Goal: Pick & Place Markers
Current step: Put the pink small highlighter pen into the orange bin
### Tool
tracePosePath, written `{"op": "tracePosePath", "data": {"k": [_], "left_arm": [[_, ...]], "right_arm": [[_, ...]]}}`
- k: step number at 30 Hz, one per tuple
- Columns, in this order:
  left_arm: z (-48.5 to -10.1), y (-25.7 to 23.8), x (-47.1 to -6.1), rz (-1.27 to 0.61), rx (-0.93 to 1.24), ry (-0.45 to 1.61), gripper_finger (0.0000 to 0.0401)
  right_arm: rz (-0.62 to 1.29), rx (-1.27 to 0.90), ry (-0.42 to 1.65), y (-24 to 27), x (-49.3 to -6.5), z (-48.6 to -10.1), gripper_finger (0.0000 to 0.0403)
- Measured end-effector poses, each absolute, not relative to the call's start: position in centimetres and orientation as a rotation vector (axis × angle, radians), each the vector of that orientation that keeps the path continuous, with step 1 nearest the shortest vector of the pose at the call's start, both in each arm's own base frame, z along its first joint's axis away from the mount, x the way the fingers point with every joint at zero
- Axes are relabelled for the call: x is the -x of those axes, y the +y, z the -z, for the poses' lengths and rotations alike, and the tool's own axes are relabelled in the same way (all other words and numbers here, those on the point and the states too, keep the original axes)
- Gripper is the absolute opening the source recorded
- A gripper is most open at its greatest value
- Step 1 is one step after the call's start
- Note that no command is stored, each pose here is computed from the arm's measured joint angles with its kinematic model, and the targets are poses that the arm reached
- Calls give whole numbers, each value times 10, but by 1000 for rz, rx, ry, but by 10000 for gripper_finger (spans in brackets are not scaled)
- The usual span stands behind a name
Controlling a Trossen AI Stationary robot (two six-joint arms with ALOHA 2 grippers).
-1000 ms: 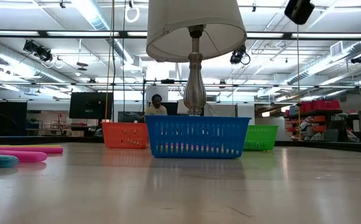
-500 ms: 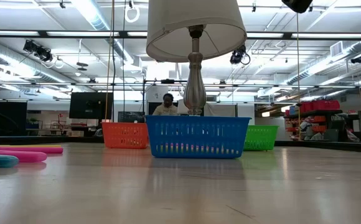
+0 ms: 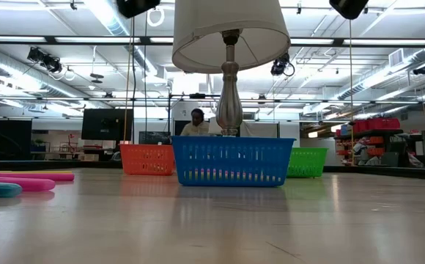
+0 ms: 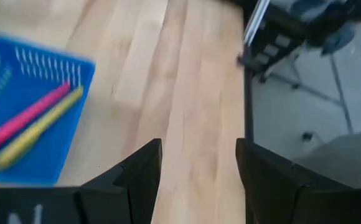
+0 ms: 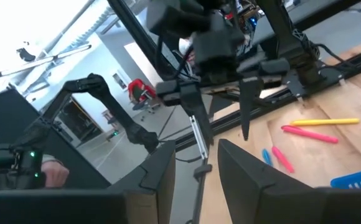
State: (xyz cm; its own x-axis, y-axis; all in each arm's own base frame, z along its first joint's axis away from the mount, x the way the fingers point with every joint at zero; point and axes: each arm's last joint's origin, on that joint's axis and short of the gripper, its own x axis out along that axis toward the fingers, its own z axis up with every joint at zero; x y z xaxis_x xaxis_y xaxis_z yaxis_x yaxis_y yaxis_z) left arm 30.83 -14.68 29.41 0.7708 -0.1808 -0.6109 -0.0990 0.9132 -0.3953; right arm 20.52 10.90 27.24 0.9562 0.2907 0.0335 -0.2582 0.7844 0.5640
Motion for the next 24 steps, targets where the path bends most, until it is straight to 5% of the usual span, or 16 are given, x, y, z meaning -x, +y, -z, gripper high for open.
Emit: {"op": "tracePosePath", "data": {"k": [24], "left_arm": [[-268,-158,-267,12,443,1181,211]], "right_arm": [[-285,-474,67,108,-206,-269,119]]}}
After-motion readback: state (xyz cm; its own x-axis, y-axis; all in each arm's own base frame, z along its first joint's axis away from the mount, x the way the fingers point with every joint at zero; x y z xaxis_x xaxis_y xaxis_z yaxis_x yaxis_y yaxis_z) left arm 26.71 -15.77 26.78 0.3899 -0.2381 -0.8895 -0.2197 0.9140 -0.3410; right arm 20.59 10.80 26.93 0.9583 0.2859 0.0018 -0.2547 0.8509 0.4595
